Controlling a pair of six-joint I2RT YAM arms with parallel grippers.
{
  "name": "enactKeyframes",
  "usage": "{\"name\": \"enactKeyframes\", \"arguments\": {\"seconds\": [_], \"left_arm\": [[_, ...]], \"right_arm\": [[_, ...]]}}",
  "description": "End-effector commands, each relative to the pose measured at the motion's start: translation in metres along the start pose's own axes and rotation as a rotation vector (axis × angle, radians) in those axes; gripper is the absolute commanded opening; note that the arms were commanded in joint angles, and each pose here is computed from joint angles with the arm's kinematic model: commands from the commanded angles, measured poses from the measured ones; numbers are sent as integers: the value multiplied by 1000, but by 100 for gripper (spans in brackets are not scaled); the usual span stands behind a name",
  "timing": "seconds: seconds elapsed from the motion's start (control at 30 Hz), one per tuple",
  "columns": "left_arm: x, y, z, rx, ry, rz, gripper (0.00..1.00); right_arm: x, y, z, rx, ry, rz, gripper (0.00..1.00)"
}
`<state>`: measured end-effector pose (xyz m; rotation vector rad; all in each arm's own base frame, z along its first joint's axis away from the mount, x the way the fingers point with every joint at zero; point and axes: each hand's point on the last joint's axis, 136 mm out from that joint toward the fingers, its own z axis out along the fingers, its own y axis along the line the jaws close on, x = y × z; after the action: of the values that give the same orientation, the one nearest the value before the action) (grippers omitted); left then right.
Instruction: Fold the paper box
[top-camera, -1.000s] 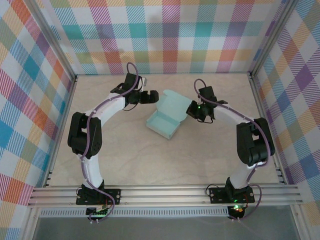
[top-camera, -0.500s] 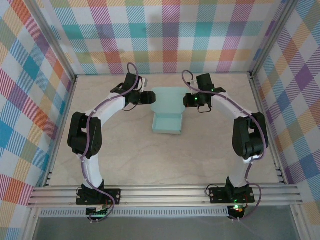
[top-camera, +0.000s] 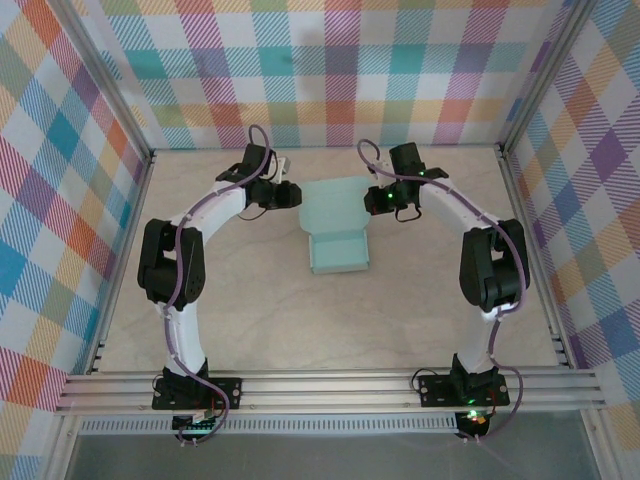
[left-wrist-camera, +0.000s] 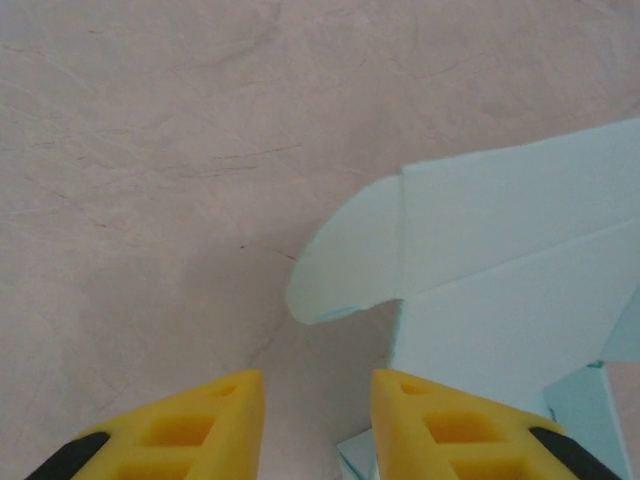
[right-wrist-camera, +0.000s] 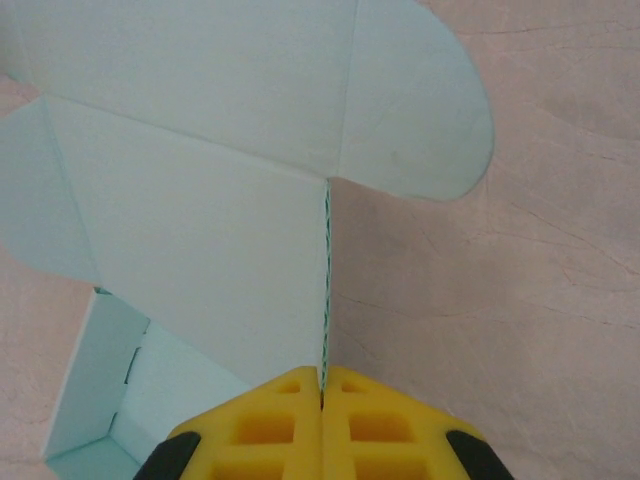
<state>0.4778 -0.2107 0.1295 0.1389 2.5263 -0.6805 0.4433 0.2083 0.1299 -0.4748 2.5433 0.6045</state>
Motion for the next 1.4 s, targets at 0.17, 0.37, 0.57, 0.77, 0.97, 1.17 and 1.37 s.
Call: {"name": "enactKeyframes", "arguments": {"seconds": [0.17, 0.37, 0.57, 0.77, 0.97, 1.17, 1.37], "left_arm": [[13, -14, 6, 111, 51, -16, 29], [23, -7, 12, 93, 70, -23, 29], [26, -7, 15, 96, 79, -27, 25], [28, -8, 17, 99, 91, -23, 2], [25, -17, 11, 91, 74, 1, 0], [15, -37, -5, 3, -65, 87, 0], [10, -67, -21, -68, -261, 204, 0]], "right_arm": [[-1, -1, 4, -10, 27, 0, 0], [-2, 0, 5, -14, 28, 4, 0], [-3, 1, 6, -24, 35, 8, 0], [-5, 2, 5, -26, 29, 17, 0], [-8, 1, -2, -5, -18, 58, 0], [-12, -4, -13, 123, -152, 106, 0], [-11, 8, -21, 236, -308, 57, 0]]}}
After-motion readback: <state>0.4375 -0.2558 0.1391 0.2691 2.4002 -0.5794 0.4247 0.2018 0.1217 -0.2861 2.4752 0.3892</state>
